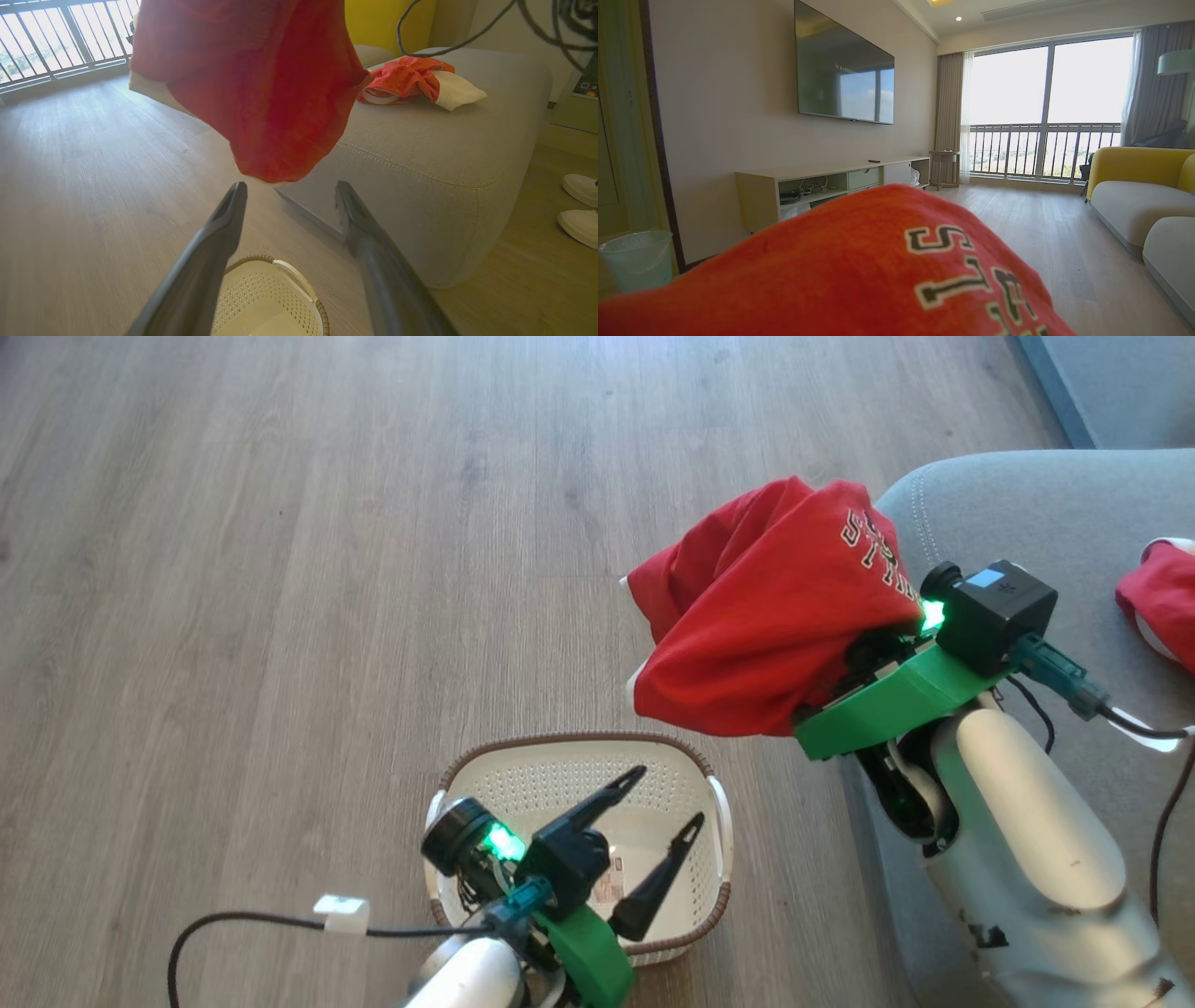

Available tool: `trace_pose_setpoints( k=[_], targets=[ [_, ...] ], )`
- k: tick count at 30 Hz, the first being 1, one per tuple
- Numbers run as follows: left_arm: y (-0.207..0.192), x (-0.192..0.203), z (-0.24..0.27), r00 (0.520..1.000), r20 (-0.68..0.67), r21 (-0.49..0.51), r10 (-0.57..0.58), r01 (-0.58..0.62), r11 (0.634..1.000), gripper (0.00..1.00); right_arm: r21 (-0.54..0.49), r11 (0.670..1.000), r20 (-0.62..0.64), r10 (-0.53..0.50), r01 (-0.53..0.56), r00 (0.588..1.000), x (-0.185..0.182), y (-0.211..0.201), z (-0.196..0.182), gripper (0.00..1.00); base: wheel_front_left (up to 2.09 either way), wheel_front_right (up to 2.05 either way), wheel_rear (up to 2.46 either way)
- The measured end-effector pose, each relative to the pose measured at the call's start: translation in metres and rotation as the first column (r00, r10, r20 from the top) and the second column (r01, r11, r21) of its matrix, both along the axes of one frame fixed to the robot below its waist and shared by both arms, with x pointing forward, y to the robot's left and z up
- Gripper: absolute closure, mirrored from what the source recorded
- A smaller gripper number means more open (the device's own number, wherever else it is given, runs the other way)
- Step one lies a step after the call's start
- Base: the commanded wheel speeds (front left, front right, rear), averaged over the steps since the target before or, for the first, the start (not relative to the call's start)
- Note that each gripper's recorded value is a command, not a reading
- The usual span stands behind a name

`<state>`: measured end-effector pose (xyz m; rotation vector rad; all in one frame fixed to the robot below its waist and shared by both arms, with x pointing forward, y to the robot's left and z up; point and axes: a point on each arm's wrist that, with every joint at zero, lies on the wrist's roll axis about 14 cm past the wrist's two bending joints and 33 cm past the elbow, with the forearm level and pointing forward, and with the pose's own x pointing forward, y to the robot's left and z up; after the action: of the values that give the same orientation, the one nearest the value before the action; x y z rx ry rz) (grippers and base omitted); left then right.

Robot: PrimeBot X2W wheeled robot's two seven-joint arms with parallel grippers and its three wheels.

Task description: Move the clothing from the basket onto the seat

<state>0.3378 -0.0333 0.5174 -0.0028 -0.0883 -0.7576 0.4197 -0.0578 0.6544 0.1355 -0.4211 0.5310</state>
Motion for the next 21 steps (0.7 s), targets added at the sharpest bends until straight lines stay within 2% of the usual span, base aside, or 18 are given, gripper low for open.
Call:
trace_pose_setpoints(
  k=[21],
  targets=[
    [0.0,-0.006,-0.003,1.0,-0.011,-0.006,-0.016,0.016,1.0,0.0,-0.004,1.0,0.001,-0.027,0.027,1.0,0.004,-0.011,0.001,1.0,0.0,0.0,0.0]
  ],
)
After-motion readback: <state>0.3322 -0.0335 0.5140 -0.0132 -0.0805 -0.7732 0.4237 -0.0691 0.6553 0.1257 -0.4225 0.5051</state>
